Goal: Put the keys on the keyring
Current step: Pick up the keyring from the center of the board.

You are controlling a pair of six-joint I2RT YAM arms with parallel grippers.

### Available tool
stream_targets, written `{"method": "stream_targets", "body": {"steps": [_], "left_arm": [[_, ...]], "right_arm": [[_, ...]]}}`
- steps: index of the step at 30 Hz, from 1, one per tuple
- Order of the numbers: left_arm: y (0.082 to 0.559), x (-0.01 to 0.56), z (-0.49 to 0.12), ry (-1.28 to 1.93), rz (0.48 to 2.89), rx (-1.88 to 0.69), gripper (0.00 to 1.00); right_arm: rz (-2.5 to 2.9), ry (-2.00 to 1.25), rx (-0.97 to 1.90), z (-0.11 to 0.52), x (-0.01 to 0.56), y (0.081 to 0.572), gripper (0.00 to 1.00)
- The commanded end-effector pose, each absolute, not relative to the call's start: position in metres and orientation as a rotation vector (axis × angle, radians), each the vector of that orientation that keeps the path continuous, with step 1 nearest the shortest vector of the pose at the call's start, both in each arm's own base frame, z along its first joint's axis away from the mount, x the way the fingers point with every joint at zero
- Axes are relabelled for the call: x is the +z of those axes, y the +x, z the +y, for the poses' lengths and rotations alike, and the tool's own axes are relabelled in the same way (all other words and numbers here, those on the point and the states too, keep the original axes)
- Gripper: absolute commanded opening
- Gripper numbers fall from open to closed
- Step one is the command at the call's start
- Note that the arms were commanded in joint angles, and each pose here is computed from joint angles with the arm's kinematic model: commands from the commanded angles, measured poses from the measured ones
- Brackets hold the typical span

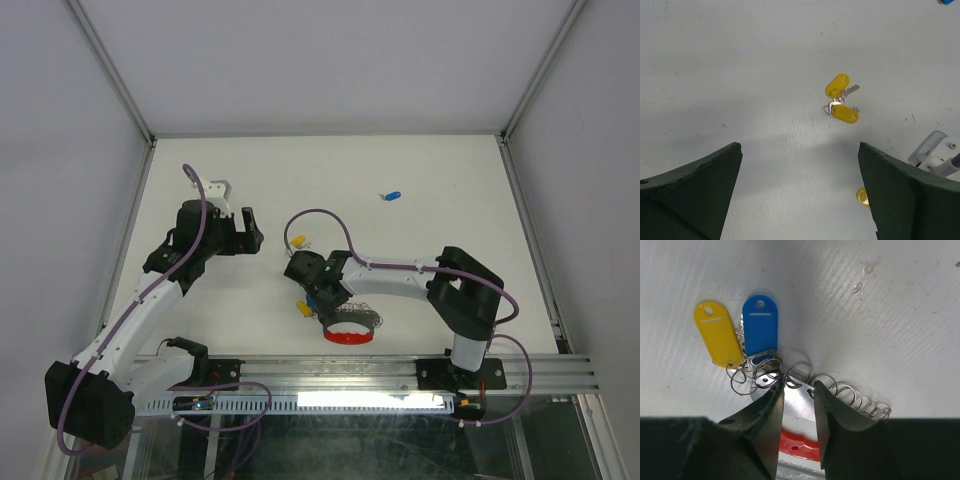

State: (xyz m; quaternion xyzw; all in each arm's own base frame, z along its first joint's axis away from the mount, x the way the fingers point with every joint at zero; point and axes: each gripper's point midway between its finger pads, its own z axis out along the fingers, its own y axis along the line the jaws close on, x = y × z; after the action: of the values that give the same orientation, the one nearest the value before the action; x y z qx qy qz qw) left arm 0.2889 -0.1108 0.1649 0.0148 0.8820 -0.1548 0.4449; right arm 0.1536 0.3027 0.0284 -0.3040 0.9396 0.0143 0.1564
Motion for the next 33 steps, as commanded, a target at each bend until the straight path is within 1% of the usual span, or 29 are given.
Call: {"method": "stream_targets", "body": {"steps": [1,6,14,15,22,33], "left_arm": [[0.295,0.178,-0.115,0.044,2.127,-0.419,0.99],[0.296,0.179,-0.116,0.046,2.127,-0.418,0.99],[0.295,0.178,-0.116,0.045,2.13,-0.419,0.99],[0.296,0.178,-0.116,0.045,2.129,-0.42,0.99],[0.296,0.177,-0.116,0.046,2.132,-0.419,0.99],[0.296,0.178,-0.116,0.049,2.129,-0.423,0.99]], "right_arm": [[2.65,-0.875,0.096,0.321,0.035,0.16,0.32],[2.647,-0.883,0.094,0.323,0.03,0.161,0.26],[2.646,-0.883,0.088,0.322,0.027,0.162,0.01],[2.644,-0.878,0.086,0.321,0.028,0.162,0.0],[2.603,-0.828,0.116,0.321,0.044,0.167,0.0],[2.517,-0.703,0.352,0.33,0.072,0.173,0.0]]}}
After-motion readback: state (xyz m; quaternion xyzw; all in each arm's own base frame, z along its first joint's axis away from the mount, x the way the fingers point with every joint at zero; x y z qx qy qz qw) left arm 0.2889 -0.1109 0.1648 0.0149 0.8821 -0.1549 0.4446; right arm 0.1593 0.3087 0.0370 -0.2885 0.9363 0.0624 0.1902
